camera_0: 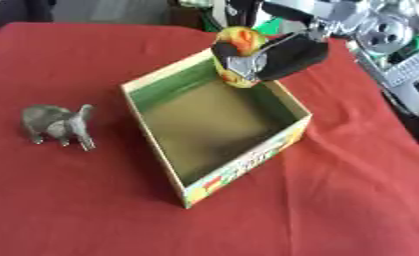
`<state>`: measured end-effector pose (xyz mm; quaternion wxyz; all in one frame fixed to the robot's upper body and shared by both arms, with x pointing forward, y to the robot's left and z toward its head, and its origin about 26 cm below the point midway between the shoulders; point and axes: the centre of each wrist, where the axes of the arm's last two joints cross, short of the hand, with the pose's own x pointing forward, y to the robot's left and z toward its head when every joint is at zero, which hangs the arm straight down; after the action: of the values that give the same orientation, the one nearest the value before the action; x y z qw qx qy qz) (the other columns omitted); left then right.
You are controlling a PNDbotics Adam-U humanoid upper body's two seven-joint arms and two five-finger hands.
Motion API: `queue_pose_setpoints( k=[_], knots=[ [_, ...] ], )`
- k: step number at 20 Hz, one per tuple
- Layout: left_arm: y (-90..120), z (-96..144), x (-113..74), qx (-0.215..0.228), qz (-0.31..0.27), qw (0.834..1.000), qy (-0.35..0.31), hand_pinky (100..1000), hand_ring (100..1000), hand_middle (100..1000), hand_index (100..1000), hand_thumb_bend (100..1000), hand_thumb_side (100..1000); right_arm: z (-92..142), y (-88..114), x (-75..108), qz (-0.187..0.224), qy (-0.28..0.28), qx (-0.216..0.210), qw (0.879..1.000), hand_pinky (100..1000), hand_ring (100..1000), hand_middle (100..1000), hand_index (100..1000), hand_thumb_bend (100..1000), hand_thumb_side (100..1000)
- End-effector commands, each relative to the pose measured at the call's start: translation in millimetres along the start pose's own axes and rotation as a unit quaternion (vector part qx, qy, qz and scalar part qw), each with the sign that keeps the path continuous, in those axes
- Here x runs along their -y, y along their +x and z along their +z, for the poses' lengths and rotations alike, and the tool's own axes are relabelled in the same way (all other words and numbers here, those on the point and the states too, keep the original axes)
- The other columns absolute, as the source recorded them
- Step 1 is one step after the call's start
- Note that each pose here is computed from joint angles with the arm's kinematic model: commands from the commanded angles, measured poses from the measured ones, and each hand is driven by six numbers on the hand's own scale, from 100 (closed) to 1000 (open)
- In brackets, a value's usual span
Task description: Pick up objects on the table and place them in the box.
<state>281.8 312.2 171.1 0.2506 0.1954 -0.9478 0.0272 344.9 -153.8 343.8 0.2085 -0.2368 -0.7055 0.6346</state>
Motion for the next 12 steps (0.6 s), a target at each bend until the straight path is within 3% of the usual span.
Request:
queue_pose_setpoints(
  k=[1, 12],
  knots=[
    [5, -7, 0.2, 0.015, 0.003, 1.000, -0.008, 640, 628, 694, 793, 100, 828, -8, 0, 0.5, 0.006, 0.010, 0.002, 1.000, 564, 577, 401, 409, 100, 405],
    [6, -8, 3.7, 0.015, 0.011, 1.000, -0.013, 639, 628, 694, 792, 100, 828, -40, -24, -56.0, -0.011, 0.089, -0.026, 0.996, 559, 583, 402, 416, 100, 423]
  ],
)
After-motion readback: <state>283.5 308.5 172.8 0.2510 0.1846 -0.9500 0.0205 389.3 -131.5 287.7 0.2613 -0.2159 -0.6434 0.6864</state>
